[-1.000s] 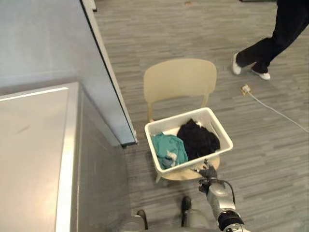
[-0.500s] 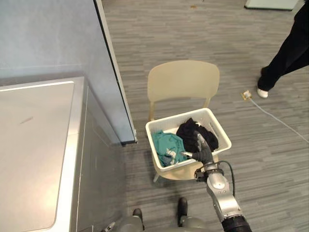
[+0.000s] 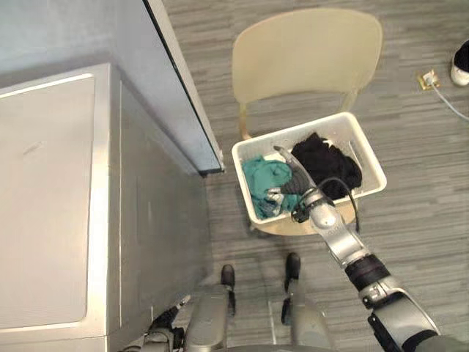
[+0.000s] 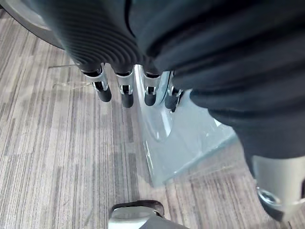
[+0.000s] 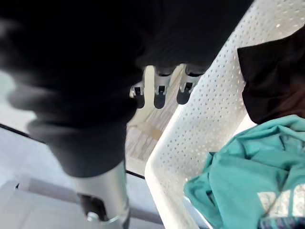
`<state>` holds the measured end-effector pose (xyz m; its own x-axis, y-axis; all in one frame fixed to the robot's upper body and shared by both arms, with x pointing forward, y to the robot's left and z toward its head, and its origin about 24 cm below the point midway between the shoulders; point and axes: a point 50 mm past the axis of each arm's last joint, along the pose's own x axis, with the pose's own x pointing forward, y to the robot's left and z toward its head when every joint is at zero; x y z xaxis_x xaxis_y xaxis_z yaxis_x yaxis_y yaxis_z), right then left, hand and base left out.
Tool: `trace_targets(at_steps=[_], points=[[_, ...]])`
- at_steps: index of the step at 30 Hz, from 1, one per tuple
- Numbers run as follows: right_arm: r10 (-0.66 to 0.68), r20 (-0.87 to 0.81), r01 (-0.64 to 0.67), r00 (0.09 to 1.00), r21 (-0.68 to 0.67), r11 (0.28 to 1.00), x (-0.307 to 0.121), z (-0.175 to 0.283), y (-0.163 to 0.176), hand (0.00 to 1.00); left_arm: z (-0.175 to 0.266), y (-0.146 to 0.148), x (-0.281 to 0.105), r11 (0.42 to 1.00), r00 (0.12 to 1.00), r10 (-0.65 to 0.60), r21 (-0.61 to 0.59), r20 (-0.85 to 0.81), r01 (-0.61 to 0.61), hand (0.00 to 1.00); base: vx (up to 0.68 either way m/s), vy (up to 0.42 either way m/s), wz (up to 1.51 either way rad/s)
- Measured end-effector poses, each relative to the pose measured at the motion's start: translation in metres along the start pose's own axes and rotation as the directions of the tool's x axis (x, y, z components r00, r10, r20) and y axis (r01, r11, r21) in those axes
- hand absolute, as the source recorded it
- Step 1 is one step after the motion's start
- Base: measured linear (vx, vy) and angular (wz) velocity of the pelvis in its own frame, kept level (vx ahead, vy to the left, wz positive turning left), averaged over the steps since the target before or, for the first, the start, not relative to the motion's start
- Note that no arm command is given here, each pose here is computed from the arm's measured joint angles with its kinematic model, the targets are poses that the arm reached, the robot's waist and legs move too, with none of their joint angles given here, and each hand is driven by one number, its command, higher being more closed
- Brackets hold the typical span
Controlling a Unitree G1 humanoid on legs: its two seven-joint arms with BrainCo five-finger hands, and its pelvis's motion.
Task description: Pick up the laundry basket with both hands and put the clothes into the washing machine.
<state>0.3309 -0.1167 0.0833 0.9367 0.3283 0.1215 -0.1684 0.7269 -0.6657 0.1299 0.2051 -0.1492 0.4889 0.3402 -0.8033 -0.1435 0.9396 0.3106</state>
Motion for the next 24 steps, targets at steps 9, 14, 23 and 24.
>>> trace_targets(at_steps=[9,14,23,24], points=[[0.18,-0.079,-0.191,0.98,-0.161,0.968,0.007,-0.015,0.017,0.0,0.019,-0.002,0.003,1.0,0.998,-0.014,0.025,0.066,0.012,0.0,-0.02,0.0,0.07],[0.175,-0.086,-0.191,0.981,-0.237,0.953,0.019,-0.014,0.004,0.0,0.029,-0.004,0.004,1.0,0.996,-0.009,0.019,0.091,0.008,0.0,-0.03,0.004,0.0],[0.021,-0.184,-0.093,0.983,-0.393,0.915,0.027,-0.034,-0.047,0.0,0.045,-0.009,0.003,1.0,0.988,-0.027,0.017,0.15,0.024,0.0,-0.01,-0.001,0.01],[-0.015,-0.181,-0.057,0.983,-0.385,0.921,0.028,-0.033,-0.054,0.0,0.046,-0.01,0.003,1.0,0.988,-0.028,0.014,0.151,0.026,0.0,0.0,0.0,0.0]])
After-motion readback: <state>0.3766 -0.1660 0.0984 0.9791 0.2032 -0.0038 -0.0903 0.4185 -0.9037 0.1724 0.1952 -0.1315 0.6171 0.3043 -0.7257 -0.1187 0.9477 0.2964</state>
